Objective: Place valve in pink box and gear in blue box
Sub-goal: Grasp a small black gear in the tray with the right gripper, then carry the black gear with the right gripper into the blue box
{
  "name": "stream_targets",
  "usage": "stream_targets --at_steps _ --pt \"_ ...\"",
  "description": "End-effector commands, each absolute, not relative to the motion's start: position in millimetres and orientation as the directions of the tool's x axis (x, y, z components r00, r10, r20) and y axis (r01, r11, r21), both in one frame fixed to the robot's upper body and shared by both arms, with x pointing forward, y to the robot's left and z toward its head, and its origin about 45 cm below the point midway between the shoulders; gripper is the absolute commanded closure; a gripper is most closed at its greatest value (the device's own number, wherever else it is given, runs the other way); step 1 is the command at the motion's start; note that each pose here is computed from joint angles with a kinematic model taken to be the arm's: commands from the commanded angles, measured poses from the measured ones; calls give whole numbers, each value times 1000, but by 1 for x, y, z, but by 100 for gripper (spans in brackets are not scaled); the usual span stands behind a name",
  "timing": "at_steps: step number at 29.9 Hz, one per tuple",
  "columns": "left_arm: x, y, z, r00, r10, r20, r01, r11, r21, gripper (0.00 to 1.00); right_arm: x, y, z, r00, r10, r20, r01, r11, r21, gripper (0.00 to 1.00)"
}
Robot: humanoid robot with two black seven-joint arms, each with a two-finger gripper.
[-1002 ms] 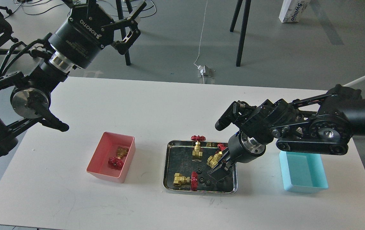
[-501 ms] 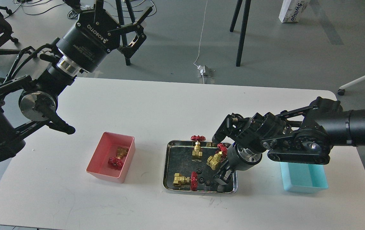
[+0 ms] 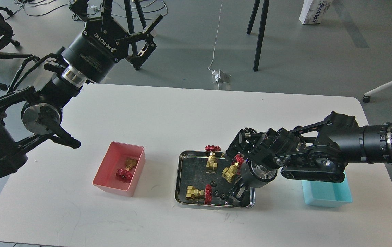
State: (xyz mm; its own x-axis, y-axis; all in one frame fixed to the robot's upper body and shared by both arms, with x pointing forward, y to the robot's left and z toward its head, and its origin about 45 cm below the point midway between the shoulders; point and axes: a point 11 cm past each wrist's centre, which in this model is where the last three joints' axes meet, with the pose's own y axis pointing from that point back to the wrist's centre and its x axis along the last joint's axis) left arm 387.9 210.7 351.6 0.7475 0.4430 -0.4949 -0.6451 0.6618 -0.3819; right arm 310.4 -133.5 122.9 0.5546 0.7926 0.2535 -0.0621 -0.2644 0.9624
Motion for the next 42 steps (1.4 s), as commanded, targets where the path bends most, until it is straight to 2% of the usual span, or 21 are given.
stream_targets --at_steps 1,16,21,28,36,42 --pt "388 212 350 743 448 -497 -650 659 -378 18 306 -131 118 553 796 247 -50 -265 963 52" --pt "387 208 344 739 438 -512 -651 660 -375 17 310 -133 108 572 785 239 -62 -249 966 52" --pt "388 210 342 735 443 -514 -656 657 -371 17 309 -135 104 579 781 234 -60 -246 968 55" --pt "387 210 339 729 445 -520 -661 655 -366 17 312 -143 99 597 770 227 -72 -230 971 65" --pt "389 209 336 726 445 -524 -664 653 -365 16 309 -143 95 602 767 221 -63 -231 971 82" --pt "389 203 335 729 432 -531 -658 656 -369 16 317 -134 110 600 757 258 -81 -263 961 85"
